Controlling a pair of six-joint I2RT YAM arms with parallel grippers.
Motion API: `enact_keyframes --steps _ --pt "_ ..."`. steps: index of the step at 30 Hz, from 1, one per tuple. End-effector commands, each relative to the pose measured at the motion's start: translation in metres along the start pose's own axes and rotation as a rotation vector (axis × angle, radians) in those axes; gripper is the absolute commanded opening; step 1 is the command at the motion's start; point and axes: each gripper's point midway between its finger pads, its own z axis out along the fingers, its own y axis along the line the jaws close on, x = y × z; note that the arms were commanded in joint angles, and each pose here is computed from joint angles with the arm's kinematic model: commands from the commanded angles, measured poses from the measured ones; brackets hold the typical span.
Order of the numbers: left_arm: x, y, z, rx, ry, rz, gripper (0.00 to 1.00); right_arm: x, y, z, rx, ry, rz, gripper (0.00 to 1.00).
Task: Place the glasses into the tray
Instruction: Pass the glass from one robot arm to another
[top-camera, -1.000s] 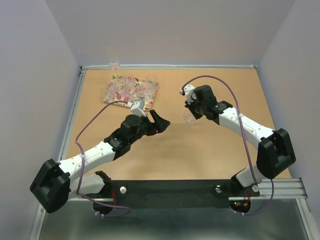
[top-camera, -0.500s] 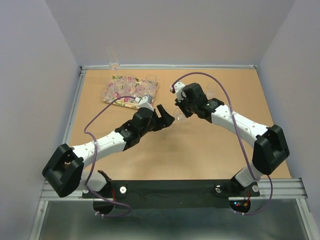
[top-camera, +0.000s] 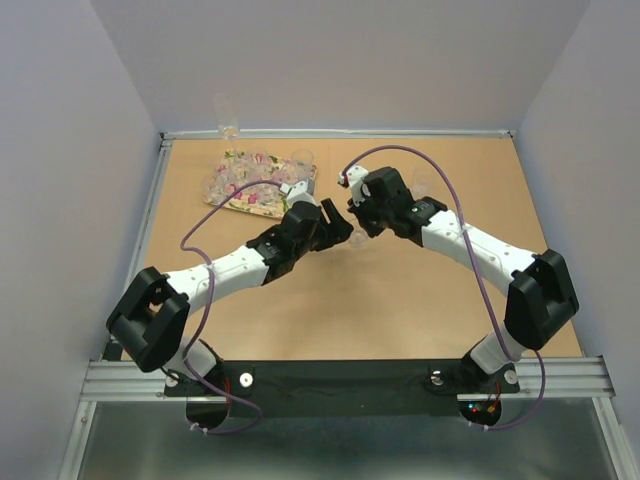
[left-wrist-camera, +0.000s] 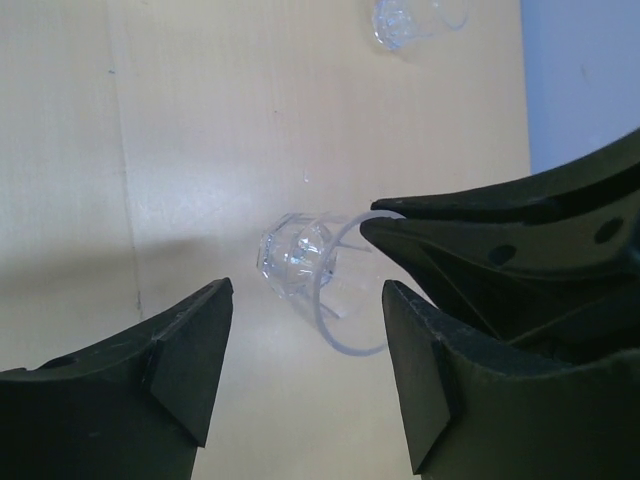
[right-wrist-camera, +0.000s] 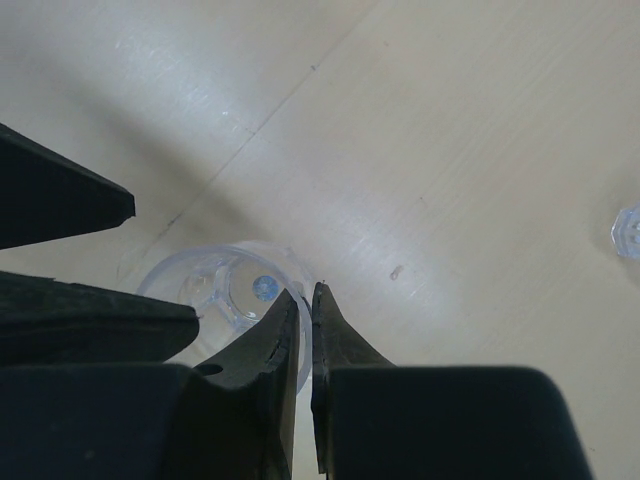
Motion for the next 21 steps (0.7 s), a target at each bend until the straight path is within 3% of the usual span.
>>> enact_keyframes --steps 1,7,15,16,18,21 --pt "-0.005 -0.001 0.005 -0.028 -0.013 0.008 0.69 -0.033 0.005 -0.014 -0.026 -0.097 0.016 0.03" --pt "-0.008 0.008 0.012 -0.104 -0.030 0.051 0.59 -0.042 0.008 -0.020 -0.046 -0.123 0.026 0.03" --pt "-0.015 0.013 0.015 -0.175 -0.060 0.104 0.24 -0.044 0.020 -0.023 -0.113 -0.135 0.040 0.06" --pt "-0.014 0.013 0.016 -0.177 -0.058 0.108 0.13 -0.046 0.024 -0.025 -0.137 -0.145 0.042 0.06" --pt "-0.014 0.015 0.016 -0.183 -0.055 0.117 0.01 -0.049 0.027 -0.027 -0.157 -0.152 0.048 0.06" --pt "-0.011 0.019 0.016 -0.191 -0.049 0.139 0.00 -0.055 0.028 -0.033 -0.170 -0.172 0.050 0.06"
